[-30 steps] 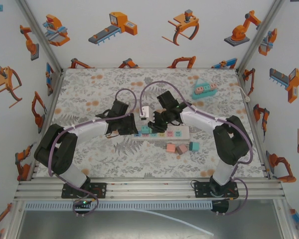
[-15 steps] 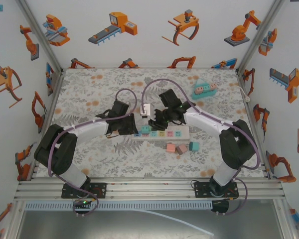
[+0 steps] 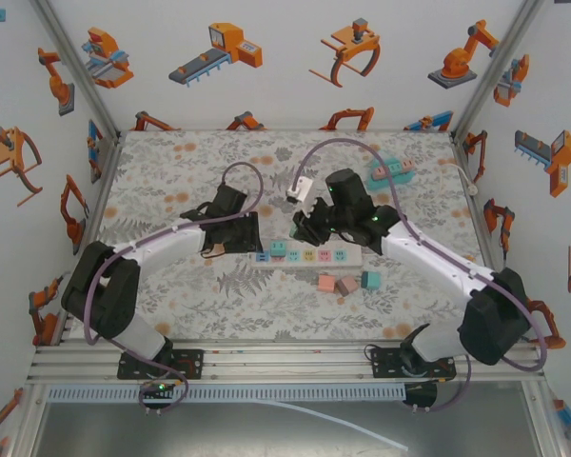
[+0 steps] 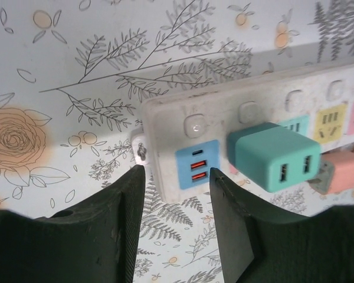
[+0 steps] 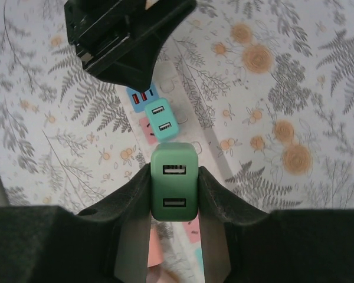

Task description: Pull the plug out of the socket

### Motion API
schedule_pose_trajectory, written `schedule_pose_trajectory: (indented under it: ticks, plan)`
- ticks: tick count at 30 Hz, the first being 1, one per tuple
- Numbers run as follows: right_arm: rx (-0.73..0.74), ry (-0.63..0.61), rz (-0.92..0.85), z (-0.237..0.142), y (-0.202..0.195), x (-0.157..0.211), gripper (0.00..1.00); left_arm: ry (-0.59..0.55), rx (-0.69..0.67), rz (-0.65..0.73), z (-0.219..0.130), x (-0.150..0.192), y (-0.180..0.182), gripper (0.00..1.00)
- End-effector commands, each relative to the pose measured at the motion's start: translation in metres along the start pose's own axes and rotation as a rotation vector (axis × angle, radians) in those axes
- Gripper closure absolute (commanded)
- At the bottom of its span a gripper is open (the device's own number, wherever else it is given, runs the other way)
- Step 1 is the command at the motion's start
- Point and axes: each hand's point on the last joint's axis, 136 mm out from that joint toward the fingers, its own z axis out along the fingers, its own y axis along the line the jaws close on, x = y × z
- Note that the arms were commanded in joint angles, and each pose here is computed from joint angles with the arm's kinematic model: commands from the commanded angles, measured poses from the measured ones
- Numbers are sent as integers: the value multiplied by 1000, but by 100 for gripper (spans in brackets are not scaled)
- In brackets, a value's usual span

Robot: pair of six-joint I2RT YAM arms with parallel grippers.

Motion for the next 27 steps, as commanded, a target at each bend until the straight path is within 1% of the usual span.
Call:
schedule_pose_trajectory:
  ticks: [1, 3, 7, 14, 18, 20, 22, 24, 26, 27]
  plan:
    - [146, -86, 325, -24, -18, -14, 99, -68, 44, 32, -28, -22, -15, 52]
    - [194, -118, 445, -35, -22, -12, 99, -91, 65, 52, -39, -26, -19, 51]
    - [269, -165, 654, -48, -27, 10, 99, -158, 117, 133, -68, -31, -29, 50]
    - [290, -300, 920, -54, -22, 39, 100, -336, 250, 335, -134, -33, -53, 49]
    - [299, -283, 954, -39, -12, 58, 100, -412, 296, 437, -165, -29, -61, 49]
    - [289, -258, 958, -28, -5, 64, 100, -430, 332, 505, -175, -22, -67, 48]
    - [288, -243, 968, -18, 2, 70, 100, -438, 385, 604, -185, -11, -76, 46]
    - [290, -241, 982, -8, 7, 75, 100, -453, 398, 666, -193, -3, -80, 45]
    - [299, -239, 999, 1, 10, 79, 100, -473, 384, 697, -197, 0, -78, 43]
    - [309, -236, 1013, 5, 11, 83, 100, -480, 385, 710, -199, 1, -77, 39]
